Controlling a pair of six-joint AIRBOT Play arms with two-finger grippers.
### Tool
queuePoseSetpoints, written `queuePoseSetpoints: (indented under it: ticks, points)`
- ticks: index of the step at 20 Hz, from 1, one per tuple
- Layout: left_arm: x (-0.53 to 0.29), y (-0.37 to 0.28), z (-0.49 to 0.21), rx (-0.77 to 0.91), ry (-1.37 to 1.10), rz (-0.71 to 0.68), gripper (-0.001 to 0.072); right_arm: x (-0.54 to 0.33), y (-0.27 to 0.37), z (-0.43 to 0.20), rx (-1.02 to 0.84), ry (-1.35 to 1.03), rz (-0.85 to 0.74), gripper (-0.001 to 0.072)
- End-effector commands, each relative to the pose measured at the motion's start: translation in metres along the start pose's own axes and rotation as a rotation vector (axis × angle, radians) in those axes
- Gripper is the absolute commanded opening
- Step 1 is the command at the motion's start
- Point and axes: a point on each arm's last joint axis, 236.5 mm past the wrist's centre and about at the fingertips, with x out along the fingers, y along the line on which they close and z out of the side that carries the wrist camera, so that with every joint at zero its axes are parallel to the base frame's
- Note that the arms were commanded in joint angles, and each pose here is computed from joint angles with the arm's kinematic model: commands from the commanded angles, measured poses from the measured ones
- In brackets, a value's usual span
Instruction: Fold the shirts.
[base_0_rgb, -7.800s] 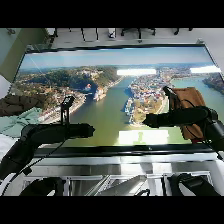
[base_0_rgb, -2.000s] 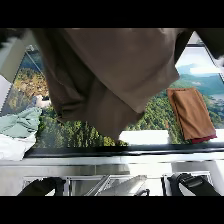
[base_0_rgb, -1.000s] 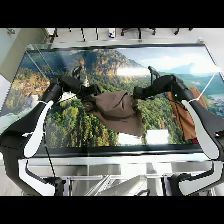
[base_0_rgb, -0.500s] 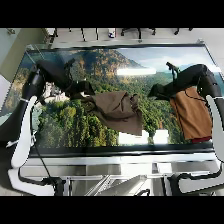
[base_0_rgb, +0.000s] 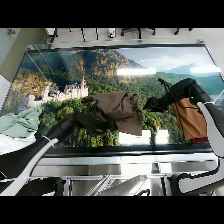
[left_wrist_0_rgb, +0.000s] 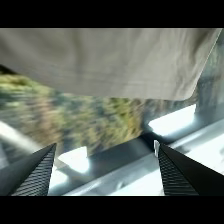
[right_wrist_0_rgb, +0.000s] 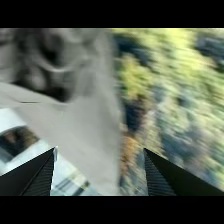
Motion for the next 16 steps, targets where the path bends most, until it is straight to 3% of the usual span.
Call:
queuePoseSetpoints:
  ticks: [1, 11, 15, 16]
  points:
    - [0.042, -0.014, -0.013, -0.049, -0.072, -0.027, 0.0692, 0.019, 0.027, 0.002, -0.061, 0.001, 0.068, 0.0599]
    - [0.104, -0.042, 0.024, -0.034, -0.055, -0.03, 0.068, 0.083, 0.028, -0.003, -0.099, 0.064, 0.043, 0.06]
    - [0.101, -0.036, 0.034, -0.055, -0.059, -0.026, 0.018, 0.089, 0.029, 0.02, -0.072, -0.028, 0.051, 0.0598]
    - [0.099, -0.033, 0.035, -0.062, -0.051, -0.022, 0.012, 0.089, 0.029, 0.027, -0.071, -0.058, 0.042, 0.0584]
